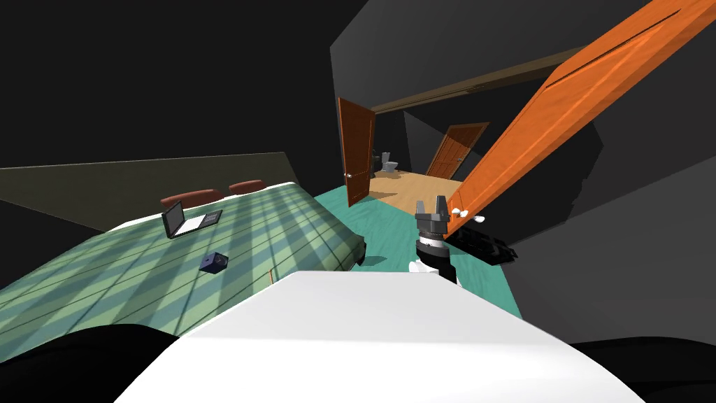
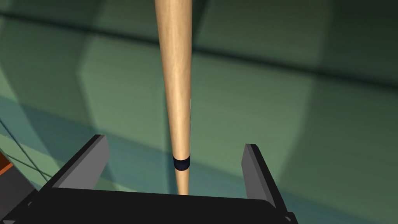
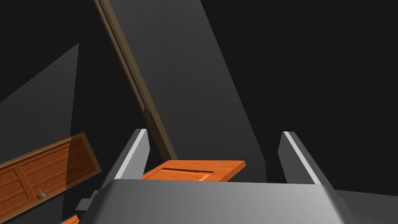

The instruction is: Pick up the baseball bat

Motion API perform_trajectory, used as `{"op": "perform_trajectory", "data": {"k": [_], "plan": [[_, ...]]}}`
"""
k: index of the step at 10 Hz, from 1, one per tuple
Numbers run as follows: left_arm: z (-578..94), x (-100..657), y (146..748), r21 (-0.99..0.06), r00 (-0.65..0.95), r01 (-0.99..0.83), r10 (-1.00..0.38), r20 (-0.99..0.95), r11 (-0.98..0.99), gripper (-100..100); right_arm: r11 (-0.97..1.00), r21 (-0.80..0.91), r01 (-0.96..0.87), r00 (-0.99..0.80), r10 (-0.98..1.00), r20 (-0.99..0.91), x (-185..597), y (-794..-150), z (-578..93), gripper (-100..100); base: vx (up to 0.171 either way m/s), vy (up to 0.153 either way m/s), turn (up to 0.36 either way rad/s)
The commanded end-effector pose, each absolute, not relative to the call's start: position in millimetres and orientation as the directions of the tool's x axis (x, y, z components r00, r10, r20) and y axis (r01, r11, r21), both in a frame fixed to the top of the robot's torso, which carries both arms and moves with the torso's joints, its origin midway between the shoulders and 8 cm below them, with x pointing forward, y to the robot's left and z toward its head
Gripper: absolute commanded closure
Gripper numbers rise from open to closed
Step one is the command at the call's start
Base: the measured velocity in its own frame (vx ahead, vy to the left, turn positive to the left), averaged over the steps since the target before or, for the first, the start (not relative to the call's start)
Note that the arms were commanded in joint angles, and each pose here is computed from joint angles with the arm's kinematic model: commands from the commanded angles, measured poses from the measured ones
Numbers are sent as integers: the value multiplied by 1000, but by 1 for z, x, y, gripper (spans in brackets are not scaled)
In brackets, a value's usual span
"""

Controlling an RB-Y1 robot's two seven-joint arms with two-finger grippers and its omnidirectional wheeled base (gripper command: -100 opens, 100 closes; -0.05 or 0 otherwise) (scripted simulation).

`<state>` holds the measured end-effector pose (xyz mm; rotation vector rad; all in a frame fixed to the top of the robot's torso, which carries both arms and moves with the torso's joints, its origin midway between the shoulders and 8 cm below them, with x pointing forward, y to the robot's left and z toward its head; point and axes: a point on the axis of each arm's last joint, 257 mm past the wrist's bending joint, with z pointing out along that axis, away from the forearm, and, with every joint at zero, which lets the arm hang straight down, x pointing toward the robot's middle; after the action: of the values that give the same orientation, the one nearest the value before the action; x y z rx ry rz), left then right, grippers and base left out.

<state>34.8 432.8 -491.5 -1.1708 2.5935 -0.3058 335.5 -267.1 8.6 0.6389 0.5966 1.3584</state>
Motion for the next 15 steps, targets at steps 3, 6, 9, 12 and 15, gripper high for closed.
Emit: {"op": "perform_trajectory", "data": {"k": [3, 6, 9, 12, 15], "plan": [[-496, -38, 437, -190, -635, -747, -768, -81, 637, -100, 98, 720, -688, 119, 993, -21, 336, -267, 9, 0, 170, 14, -87], [-495, -78, 428, -138, -627, -769, -779, -27, 624, -100, 98, 720, -688, 119, 993, -21, 336, -267, 9, 0, 157, 15, -59], [-504, -76, 426, -147, -622, -771, -782, -36, 620, -100, 98, 719, -688, 119, 993, -21, 336, -267, 9, 0, 17, 6, -18], [-514, -79, 420, -149, -615, -776, -788, -37, 613, -100, 98, 719, -688, 119, 993, -21, 336, -267, 9, 0, -1, 21, -35], [-517, -79, 420, -150, -613, -777, -789, -36, 611, 100, 98, 719, -688, 119, 993, -21, 336, -267, 9, 0, 0, 9, -17]]}}
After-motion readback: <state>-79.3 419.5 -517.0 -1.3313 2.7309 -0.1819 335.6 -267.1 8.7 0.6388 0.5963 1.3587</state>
